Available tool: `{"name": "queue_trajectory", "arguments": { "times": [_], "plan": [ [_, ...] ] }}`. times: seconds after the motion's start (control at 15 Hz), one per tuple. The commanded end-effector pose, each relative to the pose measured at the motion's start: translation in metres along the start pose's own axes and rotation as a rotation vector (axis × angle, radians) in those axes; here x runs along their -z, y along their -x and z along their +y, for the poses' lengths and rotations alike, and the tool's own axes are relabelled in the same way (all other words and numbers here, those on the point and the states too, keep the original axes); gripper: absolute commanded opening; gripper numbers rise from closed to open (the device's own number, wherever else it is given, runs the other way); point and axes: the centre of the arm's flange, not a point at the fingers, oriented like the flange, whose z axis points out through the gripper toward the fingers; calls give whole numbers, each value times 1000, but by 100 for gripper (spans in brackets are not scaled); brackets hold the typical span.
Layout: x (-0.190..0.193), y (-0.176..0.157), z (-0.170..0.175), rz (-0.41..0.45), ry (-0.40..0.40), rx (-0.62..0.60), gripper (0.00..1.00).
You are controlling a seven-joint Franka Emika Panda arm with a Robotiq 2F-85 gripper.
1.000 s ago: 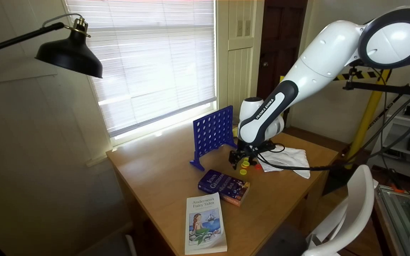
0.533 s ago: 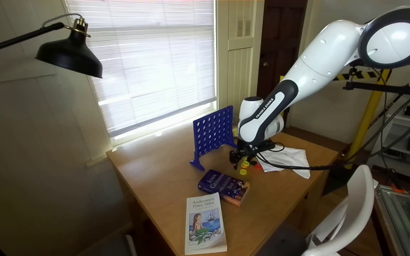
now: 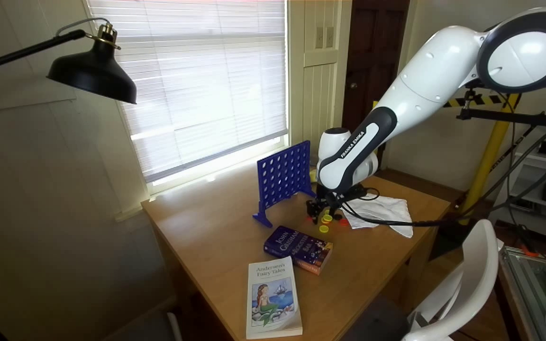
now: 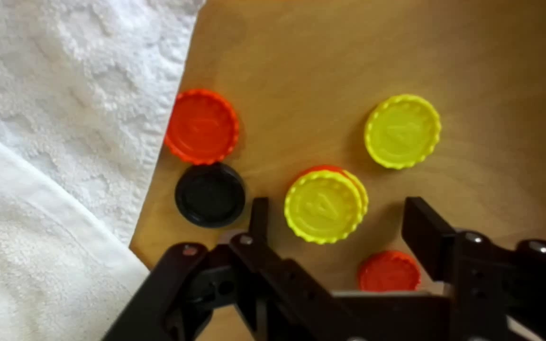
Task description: Put one yellow disc on the stacked discs
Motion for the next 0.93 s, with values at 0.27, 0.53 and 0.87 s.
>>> {"name": "queue_trajectory", "arguments": {
  "times": [0.27, 0.53, 0.87],
  "plan": [
    [1, 6, 0, -42, 40, 33, 66],
    [5, 5, -2, -31, 28, 36, 53],
    [6, 6, -2, -32, 34, 36, 53]
  ]
}}
